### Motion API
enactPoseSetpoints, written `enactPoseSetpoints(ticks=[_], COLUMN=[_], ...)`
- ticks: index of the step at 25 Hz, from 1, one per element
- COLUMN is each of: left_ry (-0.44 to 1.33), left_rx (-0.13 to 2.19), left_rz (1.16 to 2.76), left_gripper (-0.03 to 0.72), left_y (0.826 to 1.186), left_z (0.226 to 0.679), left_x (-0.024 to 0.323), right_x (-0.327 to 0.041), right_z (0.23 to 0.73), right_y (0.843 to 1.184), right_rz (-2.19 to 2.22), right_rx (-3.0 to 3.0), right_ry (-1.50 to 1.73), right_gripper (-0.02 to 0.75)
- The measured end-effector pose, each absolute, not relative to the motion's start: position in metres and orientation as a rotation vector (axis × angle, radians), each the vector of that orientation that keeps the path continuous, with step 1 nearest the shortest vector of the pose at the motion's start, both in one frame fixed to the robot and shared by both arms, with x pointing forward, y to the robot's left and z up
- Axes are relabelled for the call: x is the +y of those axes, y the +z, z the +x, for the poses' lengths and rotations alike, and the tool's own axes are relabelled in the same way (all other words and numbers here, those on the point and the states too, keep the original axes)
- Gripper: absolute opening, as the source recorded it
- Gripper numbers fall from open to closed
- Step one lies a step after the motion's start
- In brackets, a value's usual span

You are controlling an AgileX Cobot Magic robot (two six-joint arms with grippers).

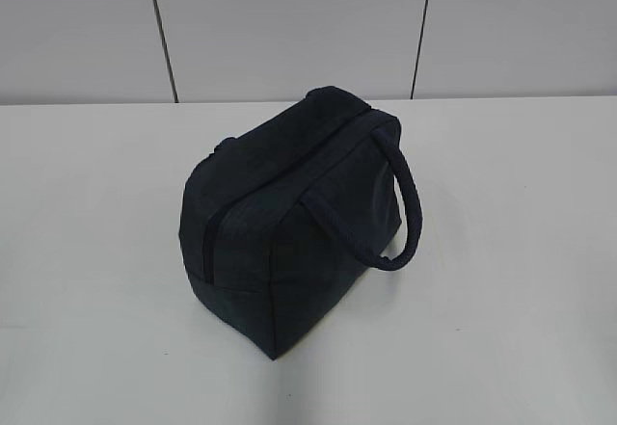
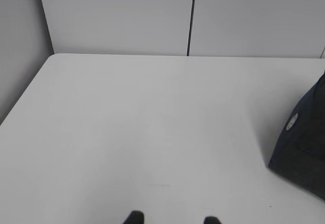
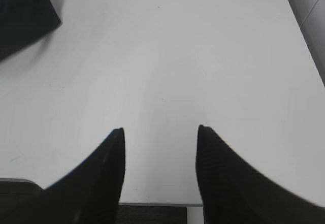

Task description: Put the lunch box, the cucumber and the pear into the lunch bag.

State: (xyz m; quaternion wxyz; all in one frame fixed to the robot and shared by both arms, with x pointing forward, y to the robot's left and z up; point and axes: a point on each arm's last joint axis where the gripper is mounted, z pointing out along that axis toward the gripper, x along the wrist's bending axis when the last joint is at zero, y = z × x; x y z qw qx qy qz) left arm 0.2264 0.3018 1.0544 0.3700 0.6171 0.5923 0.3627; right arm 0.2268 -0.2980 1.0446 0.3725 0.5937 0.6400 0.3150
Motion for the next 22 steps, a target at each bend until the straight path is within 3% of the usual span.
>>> enactPoseSetpoints(ticks=[22], left_ry=[0.932], left_rx=[1.518], left_rz=[1.585], left_gripper=[0.229], left_y=[1.0545], left_z=[0.2264], left_x=[0.3018], right_x=[-0.298], right_z=[0.2268], right_y=[1.0447], right_rz=[1.521], right_rx=[1.638], right_ry=[0.808], right_gripper=[0.365])
